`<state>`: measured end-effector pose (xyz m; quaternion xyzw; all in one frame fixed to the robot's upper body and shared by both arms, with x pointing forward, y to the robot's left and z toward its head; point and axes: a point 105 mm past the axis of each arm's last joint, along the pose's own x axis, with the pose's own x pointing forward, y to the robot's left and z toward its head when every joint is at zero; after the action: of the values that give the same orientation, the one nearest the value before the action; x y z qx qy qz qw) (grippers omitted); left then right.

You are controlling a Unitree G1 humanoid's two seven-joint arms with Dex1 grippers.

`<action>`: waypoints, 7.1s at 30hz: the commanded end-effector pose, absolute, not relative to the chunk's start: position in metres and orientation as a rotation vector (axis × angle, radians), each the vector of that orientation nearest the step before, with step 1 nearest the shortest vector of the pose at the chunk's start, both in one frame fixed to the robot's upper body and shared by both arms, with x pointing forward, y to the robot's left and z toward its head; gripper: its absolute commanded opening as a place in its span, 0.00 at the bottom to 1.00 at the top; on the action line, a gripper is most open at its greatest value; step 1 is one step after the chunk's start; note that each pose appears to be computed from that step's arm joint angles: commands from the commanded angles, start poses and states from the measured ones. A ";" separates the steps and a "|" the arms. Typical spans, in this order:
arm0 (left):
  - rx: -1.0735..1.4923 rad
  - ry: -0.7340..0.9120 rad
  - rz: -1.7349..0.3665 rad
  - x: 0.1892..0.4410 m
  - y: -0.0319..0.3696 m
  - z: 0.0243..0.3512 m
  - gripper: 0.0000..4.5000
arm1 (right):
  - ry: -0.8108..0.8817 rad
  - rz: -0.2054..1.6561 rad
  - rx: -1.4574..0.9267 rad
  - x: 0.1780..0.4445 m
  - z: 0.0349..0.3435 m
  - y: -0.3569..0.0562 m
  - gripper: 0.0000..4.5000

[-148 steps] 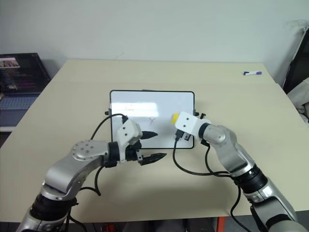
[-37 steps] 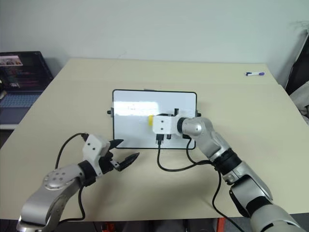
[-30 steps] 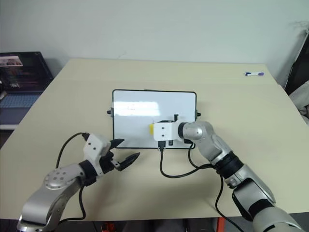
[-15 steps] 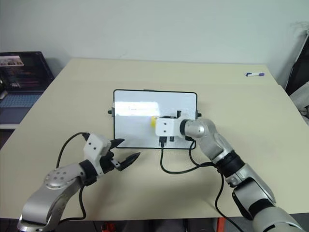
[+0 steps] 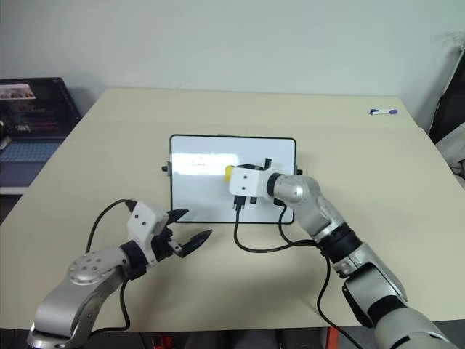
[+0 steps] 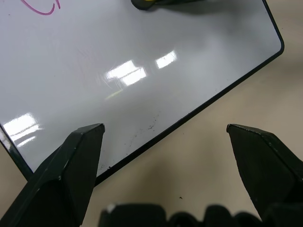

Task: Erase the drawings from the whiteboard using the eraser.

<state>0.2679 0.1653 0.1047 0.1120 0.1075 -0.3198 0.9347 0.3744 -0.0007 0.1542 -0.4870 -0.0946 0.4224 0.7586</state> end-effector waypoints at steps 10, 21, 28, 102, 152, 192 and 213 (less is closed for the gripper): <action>0.241 0.181 -0.674 0.268 0.160 0.111 1.00 | -0.025 1.051 -1.162 0.361 0.122 -0.024 0.29; 0.246 0.179 -0.650 0.268 0.166 0.115 1.00 | -0.073 0.996 -0.912 0.365 0.137 -0.010 0.29; 0.236 0.136 -0.524 0.267 0.200 0.128 1.00 | -0.181 1.012 -0.467 0.332 0.180 -0.029 0.29; 0.175 0.138 -0.532 0.279 0.201 0.130 1.00 | -0.081 1.258 -1.154 0.379 0.150 0.062 0.29; 0.179 0.138 -0.570 0.283 0.195 0.121 1.00 | 0.032 1.241 -0.886 0.386 0.164 0.076 0.29; 0.180 0.124 -0.632 0.285 0.182 0.125 1.00 | -0.135 1.176 -0.798 0.382 0.182 0.071 0.29; 0.468 -0.044 -1.237 0.300 0.051 0.176 1.00 | 0.085 0.322 -0.153 0.278 0.171 -0.168 0.29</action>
<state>0.3024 0.0599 0.1717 0.2097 -0.0065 -0.5537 0.8059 0.2806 -0.1612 0.1671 -0.0736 0.0501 0.1947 0.9768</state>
